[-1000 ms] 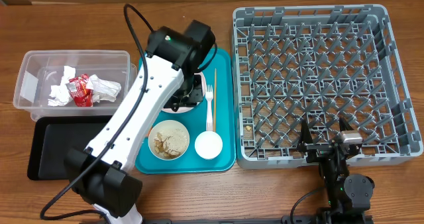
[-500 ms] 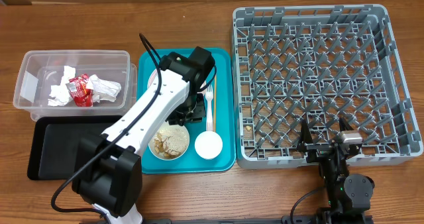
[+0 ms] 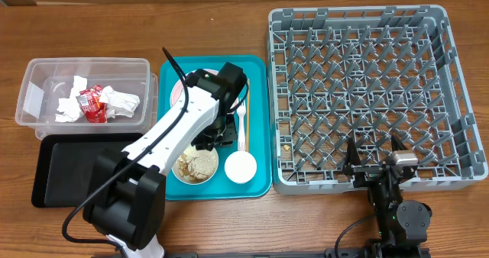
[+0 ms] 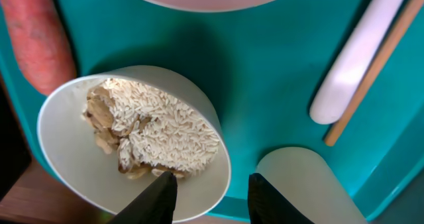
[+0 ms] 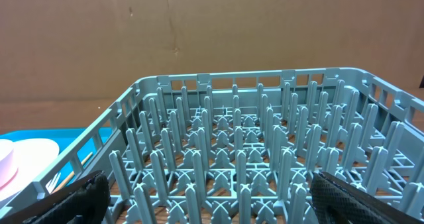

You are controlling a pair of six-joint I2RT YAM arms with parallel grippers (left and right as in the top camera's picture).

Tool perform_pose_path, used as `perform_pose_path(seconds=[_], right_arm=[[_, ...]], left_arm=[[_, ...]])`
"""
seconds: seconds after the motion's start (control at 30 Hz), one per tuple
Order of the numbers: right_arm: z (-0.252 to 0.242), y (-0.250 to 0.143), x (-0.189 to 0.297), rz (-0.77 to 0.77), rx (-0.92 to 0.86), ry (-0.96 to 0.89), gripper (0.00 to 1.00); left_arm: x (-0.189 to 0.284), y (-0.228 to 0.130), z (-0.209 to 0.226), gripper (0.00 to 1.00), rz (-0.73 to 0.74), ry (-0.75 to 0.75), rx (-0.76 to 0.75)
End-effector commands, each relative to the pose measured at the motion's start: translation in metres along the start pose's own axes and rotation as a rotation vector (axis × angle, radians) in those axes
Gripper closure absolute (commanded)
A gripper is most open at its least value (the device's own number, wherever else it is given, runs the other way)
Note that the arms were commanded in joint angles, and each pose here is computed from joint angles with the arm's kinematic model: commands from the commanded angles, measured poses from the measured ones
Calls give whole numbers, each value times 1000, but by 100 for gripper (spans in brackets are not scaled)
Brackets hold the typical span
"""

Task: Sort waste into correct bins and load items into the dishwasher
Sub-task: 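Move the left gripper to the rice bowl and grasp its rim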

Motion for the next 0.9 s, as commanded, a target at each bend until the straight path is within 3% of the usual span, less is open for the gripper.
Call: perform_pose_path(seconds=[0.0,0.87], right_arm=[[-1,-1,0,-9,-3,0,0],[-1,-1,0,-9,-3,1,0]], left_arm=[[-9,-6,-1,62,19,0,43],[-48,-5,-2,69,-29,-14,51]])
Point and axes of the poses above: each gripper's point midway between its finger pads, its own x axis back along the fingers, its own z axis along the line the jaws close on, y = z × x, the point moved 6 cm from there along x, back along the fingers, and after that the axes turned 13 degrees about -x, right-handed, at the moved point
